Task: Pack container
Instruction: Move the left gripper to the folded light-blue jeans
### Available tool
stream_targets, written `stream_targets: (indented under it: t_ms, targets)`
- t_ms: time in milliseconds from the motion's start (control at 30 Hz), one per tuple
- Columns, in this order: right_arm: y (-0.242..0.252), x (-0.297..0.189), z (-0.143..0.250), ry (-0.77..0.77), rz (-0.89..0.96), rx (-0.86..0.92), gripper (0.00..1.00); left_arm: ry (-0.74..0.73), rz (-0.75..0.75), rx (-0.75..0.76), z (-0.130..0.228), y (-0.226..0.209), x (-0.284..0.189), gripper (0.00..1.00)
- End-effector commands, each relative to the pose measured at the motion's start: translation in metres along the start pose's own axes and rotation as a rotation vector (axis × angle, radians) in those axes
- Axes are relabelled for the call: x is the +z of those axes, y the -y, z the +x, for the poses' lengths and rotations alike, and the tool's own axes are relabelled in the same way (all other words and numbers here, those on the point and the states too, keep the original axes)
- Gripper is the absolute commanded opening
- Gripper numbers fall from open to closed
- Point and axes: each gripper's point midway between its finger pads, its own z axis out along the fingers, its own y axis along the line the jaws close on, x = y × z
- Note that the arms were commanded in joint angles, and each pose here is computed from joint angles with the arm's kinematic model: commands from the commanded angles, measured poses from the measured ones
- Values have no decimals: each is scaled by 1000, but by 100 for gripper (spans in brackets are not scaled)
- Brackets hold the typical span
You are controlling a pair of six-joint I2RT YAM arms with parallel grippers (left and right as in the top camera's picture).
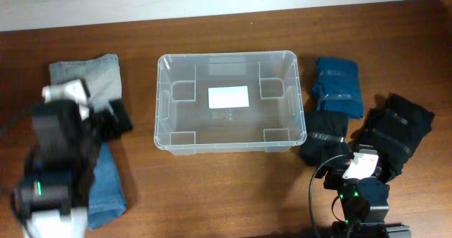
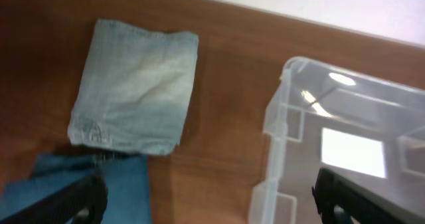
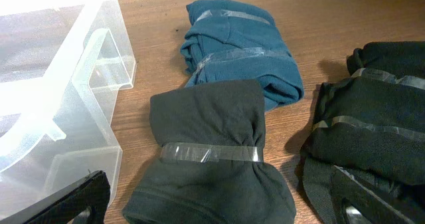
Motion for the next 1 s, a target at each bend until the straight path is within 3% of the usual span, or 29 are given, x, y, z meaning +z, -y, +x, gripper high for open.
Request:
stream_targets:
  t_ms: [0,267,500,700,967]
  targets:
    - [1,1,1,2,5,-1,98,-97,-37,103,-12,-3,30,100]
    - [1,1,1,2,5,-1,98,-241,-86,-150,-17,-74,96,100]
    - [1,1,1,2,5,-1,98,-312,-52,-354,4,-132,124,99]
    - [1,1,1,2,5,-1,98,-290,-112,-380,4,-160,134,100]
    - [1,0,1,3,5,-1,98,-331,-124,-385,15,-163,146,100]
